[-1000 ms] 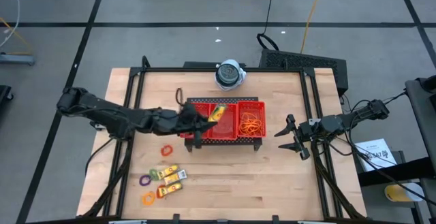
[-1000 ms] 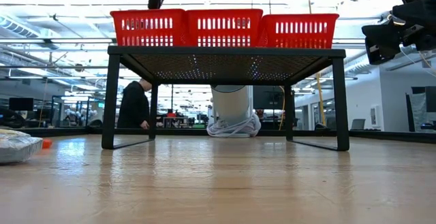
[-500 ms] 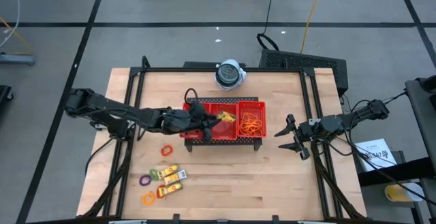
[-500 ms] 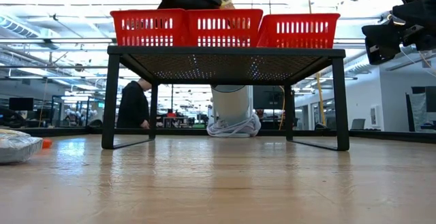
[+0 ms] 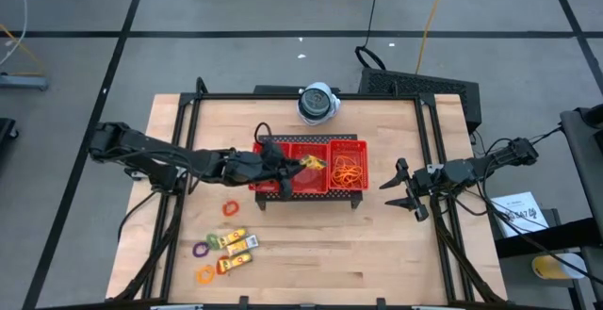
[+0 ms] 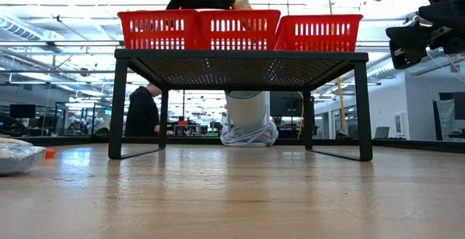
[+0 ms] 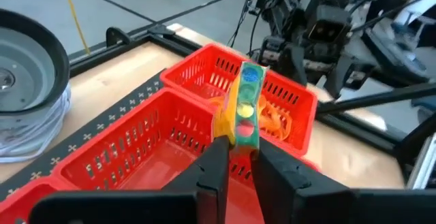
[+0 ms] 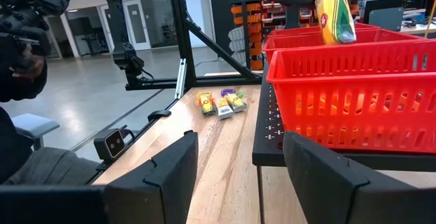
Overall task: Pick & Place Office Desk Supplies
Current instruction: Put the yellow crayon box into the middle red bin
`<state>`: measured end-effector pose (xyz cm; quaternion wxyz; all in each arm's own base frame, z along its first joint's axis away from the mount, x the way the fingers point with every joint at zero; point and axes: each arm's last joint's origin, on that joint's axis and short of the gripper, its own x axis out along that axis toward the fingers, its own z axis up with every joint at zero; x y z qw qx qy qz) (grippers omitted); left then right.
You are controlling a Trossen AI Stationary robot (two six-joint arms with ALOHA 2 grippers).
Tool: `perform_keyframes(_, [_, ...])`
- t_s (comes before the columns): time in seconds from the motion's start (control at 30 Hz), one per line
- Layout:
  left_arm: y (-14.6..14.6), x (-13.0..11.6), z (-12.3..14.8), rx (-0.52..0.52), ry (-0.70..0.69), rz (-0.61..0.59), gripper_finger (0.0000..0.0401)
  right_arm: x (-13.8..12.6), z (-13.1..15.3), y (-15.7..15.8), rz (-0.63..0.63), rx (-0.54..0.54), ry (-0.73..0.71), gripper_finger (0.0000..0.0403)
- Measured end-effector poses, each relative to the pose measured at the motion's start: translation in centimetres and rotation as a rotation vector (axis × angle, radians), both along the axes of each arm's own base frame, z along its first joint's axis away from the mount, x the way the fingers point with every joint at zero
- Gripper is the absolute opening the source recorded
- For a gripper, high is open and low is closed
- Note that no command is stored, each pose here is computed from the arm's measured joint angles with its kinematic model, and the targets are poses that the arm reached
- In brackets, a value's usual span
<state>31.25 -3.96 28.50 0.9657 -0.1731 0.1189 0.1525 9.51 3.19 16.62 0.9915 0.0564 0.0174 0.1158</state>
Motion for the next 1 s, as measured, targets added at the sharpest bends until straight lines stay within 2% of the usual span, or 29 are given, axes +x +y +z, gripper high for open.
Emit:
perform_keyframes(0.3, [-0.1,0.0,-0.2,-0.014,0.021,-0.04,0.0147,0.0,0.0,0.0,0.0,0.0,0.0,0.0206])
perform_keyframes(0.43, [-0.1,0.0,-0.3,0.022,0.038,-0.052,0.0173,0.0,0.0,0.0,0.0,0.0,0.0,0.0206])
perform_keyframes(0.77, [-0.2,0.0,-0.2,0.029,0.031,-0.069,0.0189,0.0,0.0,0.0,0.0,0.0,0.0,0.0206])
perform_keyframes(0.87, [-0.4,0.1,0.0,-0.008,0.01,-0.13,0.0189,0.0,0.0,0.0,0.0,0.0,0.0,0.0206])
perform_keyframes(1.0, [-1.2,0.3,0.9,-0.102,-0.089,-0.31,0.0189,0.0,0.0,0.0,0.0,0.0,0.0,0.0206])
